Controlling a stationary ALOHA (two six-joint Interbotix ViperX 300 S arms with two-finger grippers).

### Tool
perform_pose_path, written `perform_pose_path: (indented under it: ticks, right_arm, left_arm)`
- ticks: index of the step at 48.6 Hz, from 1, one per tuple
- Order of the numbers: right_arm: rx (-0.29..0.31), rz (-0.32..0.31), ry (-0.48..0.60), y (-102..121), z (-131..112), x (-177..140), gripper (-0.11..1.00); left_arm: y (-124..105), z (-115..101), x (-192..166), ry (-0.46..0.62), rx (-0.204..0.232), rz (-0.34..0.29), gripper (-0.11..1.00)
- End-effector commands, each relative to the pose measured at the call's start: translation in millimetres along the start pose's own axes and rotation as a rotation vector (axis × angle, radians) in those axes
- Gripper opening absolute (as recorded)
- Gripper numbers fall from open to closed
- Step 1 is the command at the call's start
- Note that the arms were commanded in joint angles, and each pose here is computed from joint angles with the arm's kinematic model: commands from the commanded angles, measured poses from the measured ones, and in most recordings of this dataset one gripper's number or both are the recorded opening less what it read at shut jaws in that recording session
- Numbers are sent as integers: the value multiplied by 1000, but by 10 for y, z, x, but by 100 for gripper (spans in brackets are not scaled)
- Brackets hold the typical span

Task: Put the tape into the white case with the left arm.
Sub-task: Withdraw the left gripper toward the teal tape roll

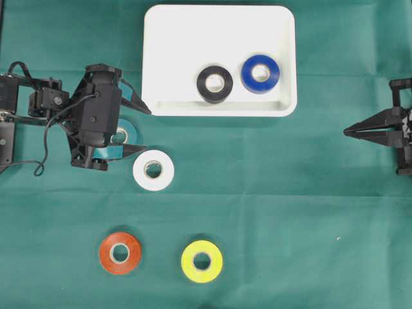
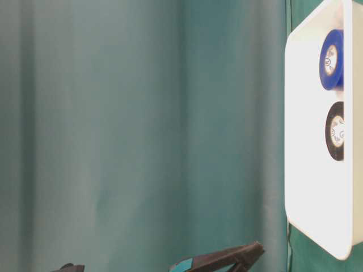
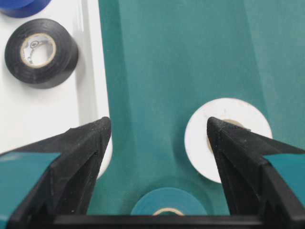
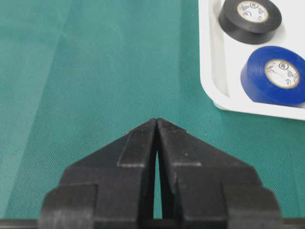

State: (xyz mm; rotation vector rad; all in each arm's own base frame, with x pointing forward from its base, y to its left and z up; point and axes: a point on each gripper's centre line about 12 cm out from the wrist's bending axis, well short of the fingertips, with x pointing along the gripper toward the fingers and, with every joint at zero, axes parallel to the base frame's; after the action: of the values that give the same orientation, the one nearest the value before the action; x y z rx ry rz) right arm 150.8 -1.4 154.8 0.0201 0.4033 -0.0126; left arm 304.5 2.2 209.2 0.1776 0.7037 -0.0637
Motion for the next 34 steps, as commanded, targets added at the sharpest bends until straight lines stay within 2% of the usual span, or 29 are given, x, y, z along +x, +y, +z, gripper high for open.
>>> perform_pose_path:
  ticks: [1, 17, 26, 28, 34]
  right_arm:
    - [2, -1, -12, -1, 46, 5, -9]
    - [0, 0, -11, 1, 44, 5, -9]
    - [2, 0, -12, 1, 51, 5, -9]
    - [0, 0, -11, 1, 44, 5, -9]
    - [0, 0, -12, 1, 51, 5, -9]
  left_arm:
    - [-19, 82, -14, -27, 2, -4, 81]
    - [-108, 60, -10, -19, 22, -26, 81]
    - [-206, -62, -3, 56, 33, -60, 81]
    - [-220, -88, -5, 79, 25, -66, 81]
    - [-240, -182, -16, 158, -35, -77, 81]
